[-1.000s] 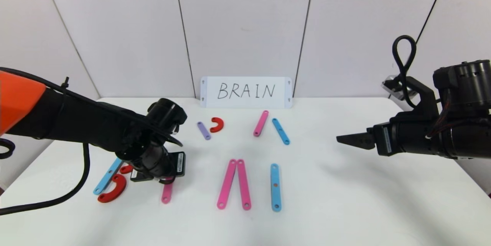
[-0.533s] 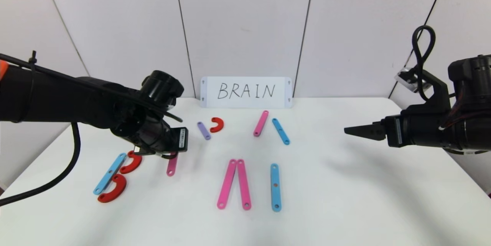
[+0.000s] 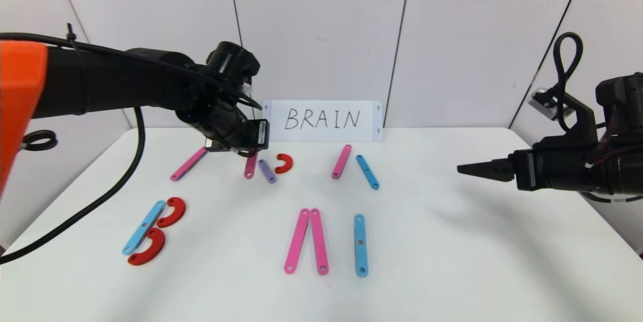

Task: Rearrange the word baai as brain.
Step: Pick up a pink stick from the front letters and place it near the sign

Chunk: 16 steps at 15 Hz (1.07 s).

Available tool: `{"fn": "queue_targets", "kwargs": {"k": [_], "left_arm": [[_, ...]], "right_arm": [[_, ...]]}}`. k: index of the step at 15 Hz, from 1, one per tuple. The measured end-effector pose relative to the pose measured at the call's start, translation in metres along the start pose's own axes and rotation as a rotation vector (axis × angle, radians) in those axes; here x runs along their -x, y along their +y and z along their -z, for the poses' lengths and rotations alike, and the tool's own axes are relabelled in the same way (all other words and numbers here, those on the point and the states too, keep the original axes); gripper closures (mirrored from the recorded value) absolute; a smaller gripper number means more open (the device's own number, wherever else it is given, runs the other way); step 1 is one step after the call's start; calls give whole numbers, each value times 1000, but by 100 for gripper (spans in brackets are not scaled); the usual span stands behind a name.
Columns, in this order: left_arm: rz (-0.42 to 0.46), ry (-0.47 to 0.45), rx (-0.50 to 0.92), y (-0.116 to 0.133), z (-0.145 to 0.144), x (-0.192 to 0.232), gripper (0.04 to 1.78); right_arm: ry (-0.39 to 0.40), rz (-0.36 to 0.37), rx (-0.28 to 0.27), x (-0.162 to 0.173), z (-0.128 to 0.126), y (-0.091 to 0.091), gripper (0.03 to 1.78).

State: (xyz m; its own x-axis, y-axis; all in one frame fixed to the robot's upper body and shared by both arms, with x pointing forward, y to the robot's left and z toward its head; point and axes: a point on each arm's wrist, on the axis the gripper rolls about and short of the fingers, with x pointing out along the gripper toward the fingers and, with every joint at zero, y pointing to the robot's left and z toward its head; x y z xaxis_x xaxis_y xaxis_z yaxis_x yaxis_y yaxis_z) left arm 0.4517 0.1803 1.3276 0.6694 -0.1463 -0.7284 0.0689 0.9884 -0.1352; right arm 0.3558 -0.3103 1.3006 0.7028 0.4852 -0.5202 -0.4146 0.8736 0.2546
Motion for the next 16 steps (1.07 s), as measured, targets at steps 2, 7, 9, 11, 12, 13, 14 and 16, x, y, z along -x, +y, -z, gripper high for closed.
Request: {"fn": "queue_targets", "kwargs": {"k": [2,7,9,11,12,13,14,16], "left_arm": [[9,2,-18,-9,-10,-16,155],[58,-2,-122,-42,-3,-63,155],[81,-33,-124,-51,-1,-76,155],[96,-45,-128,-59,4,-88,155],[106,-54,-129,-64,6,-94,155],[116,-68,-126,-68,8,-99,155],[127,-85,-115,-72,9,-104,155],[148,-106,-83,-80,12,-111,155]], "right_arm": [[3,-1,-2,0,1,0,8],[13,-7,-3,-2,3,0,8],[15,-10,-2,-2,4,1,8],[16,-9,0,-2,4,1,8],[16,-10,0,-2,4,1,8],[17,-10,0,-2,4,1,8],[17,-10,0,-2,5,1,8],[18,-10,-1,-2,5,1,8]]}}
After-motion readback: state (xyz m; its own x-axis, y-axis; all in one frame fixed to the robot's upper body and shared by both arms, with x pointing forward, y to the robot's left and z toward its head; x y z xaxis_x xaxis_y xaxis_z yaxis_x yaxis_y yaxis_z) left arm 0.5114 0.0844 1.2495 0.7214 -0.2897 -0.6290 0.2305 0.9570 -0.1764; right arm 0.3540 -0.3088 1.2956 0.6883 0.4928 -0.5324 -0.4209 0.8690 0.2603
